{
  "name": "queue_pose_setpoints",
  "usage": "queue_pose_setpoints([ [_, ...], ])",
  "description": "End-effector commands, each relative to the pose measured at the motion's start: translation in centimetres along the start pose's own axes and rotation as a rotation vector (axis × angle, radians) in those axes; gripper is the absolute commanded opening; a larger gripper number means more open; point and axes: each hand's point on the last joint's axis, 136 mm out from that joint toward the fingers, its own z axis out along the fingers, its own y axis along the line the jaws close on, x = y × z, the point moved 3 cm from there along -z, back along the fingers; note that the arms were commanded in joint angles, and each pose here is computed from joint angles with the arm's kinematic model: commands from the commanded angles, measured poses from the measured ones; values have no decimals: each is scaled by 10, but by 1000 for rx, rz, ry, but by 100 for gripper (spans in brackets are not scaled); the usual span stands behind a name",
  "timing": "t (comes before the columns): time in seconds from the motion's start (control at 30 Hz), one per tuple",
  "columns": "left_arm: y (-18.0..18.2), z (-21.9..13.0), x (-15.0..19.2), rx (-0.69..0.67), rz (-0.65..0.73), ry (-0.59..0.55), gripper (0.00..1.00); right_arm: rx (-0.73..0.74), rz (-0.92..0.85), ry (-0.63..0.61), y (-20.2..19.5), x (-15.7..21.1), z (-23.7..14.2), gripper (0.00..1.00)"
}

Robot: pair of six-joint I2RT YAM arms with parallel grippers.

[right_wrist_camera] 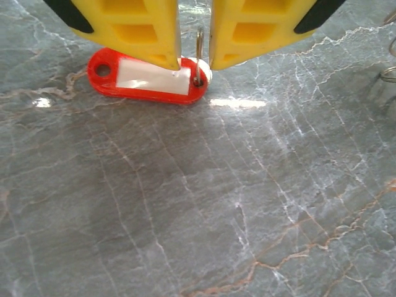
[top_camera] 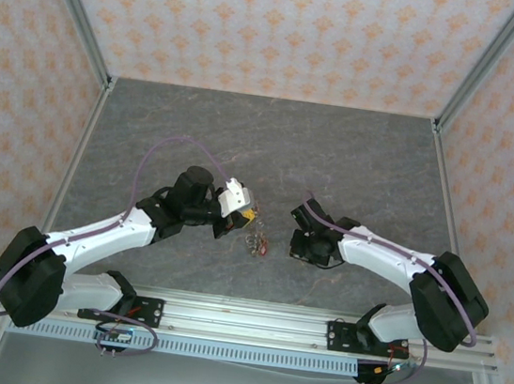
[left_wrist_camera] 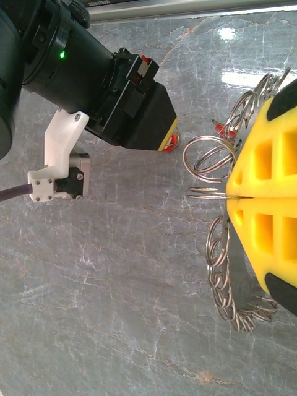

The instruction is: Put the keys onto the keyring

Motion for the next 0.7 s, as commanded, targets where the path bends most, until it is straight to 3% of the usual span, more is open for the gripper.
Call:
queue_pose_setpoints([
  [0.0, -2, -6, -15, -3, 28, -45, 0, 34, -1, -19, -3, -2, -7, 20],
  [0.67, -2, -5, -16, -1, 28, -47, 0, -1, 15, 10, 2, 2, 0, 16],
])
